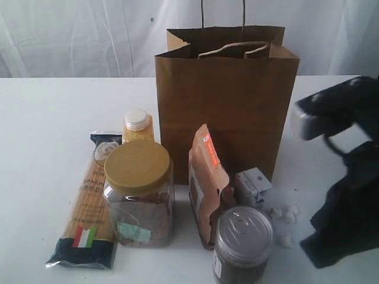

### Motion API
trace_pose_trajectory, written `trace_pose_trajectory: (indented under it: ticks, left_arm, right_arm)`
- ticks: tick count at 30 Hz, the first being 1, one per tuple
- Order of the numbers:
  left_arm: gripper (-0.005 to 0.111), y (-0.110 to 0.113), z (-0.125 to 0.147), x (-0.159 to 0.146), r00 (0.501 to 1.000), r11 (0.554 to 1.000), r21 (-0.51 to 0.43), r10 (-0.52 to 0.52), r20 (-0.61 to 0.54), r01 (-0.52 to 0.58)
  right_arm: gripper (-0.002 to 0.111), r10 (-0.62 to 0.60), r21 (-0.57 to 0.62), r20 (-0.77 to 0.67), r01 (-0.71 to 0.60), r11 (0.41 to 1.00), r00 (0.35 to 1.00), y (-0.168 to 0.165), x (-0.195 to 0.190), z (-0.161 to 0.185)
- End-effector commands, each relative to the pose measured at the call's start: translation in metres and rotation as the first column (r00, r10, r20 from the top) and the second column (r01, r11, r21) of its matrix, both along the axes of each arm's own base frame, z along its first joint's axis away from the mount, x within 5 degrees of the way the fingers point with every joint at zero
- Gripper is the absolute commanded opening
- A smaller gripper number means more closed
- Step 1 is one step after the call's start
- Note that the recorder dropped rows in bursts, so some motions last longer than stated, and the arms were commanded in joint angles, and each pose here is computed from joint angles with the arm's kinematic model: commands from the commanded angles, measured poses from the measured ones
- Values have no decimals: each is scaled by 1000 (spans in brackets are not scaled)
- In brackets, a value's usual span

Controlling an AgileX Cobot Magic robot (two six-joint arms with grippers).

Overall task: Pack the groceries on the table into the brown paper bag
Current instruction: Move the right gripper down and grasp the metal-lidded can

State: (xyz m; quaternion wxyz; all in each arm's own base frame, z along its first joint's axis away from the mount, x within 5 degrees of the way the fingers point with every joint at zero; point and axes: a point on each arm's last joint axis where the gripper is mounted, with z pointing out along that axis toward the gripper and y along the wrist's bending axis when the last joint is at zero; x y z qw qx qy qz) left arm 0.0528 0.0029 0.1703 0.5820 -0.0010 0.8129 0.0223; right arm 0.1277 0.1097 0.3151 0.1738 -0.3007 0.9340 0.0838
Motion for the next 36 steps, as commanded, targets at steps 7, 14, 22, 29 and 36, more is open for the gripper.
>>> trace_pose_trajectory:
  ticks: [7, 14, 22, 29, 36]
  left_arm:
    - [0, 0, -1, 0, 1000, 1000, -4, 6, -4, -6]
    - [0, 0, -1, 0, 1000, 1000, -4, 6, -4, -6]
    - [0, 0, -1, 0, 1000, 1000, -4, 6, -4, -6]
    - [0, 0, -1, 0, 1000, 1000, -4, 6, -4, -6]
    - [0, 0, -1, 0, 1000, 1000, -4, 6, -4, -6]
  right_arm:
    - [7, 152, -93, -54, -157, 983, 987, 31, 27, -32]
    - [67, 177, 1, -44, -177, 984, 983, 40, 26, -29]
    - [84, 156, 58, -47, -153, 986, 987, 55, 38, -41]
    - [84, 125, -10, -91, -126, 992, 988, 65, 54, -66]
    - [75, 86, -52, -165, -96, 994, 983, 71, 61, -87]
